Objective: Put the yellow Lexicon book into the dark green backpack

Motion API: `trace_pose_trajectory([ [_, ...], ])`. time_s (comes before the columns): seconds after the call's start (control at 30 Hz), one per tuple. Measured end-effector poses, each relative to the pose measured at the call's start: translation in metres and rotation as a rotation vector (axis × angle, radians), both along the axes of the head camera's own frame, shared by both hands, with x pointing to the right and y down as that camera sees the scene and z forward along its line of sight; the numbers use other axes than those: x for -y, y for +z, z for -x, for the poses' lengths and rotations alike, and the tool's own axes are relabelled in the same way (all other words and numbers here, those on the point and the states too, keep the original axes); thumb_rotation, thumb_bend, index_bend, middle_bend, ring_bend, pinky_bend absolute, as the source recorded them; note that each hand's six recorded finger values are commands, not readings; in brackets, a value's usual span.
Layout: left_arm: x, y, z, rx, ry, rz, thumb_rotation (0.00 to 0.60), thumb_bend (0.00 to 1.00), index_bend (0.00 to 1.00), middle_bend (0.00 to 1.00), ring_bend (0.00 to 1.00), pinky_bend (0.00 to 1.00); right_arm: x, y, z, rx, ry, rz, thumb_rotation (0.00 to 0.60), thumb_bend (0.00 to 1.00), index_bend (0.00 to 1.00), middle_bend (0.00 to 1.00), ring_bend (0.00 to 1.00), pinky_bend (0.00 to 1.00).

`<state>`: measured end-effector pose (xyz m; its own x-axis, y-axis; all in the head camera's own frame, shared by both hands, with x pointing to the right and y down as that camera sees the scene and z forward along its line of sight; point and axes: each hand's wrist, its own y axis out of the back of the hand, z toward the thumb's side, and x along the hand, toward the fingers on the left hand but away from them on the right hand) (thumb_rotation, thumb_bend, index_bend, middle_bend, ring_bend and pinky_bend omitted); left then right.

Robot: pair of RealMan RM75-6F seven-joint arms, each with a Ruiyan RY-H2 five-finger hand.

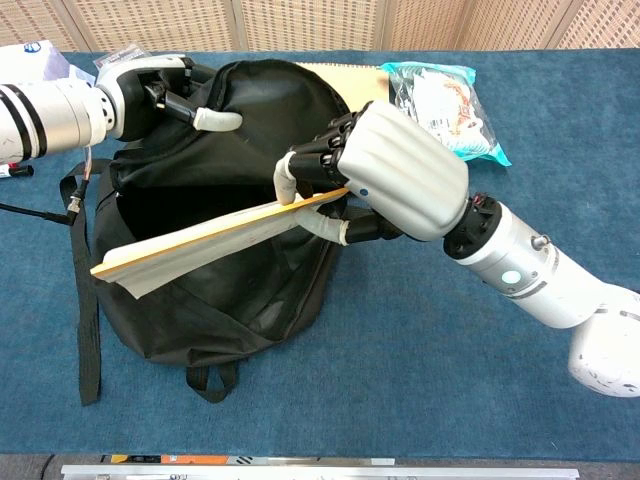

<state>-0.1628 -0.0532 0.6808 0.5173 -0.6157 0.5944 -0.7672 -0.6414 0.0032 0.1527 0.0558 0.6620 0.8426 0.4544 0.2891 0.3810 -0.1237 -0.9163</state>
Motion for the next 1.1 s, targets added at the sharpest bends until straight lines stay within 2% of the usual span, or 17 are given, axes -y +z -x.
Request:
trace_pose_trajectory([
  [0.23,0.003,-0.002,0.007,0.009,-0.007,-0.003,0.6,0.31,0.61,0.65,0.63,0.62,0.009,0.012,0.012,-0.03,-0.02,-0.063,0.6,0.41,0.92,0.9,0.76,0.75],
  [0.6,0.006,0.002,0.021,0.03,-0.028,0.012,0.6,0.31,0.61,0.65,0.63,0.62,0.029,0.043,0.018,-0.178,-0.016,-0.171,0.6,0.41,0.94,0.91,0.77,0.76],
  [0.93,0.004,0.0,0.03,0.047,-0.015,0.017,0.6,0.31,0.61,0.65,0.63,0.62,0.012,0.063,0.014,-0.3,-0.036,-0.231,0.6,0.41,0.96,0.93,0.81,0.8],
  [1.1,0.003,-0.002,0.032,0.046,-0.011,0.017,0.6,0.31,0.6,0.65,0.63,0.62,0.001,0.074,0.013,-0.397,-0.042,-0.262,0.6,0.41,0.96,0.93,0.82,0.8],
])
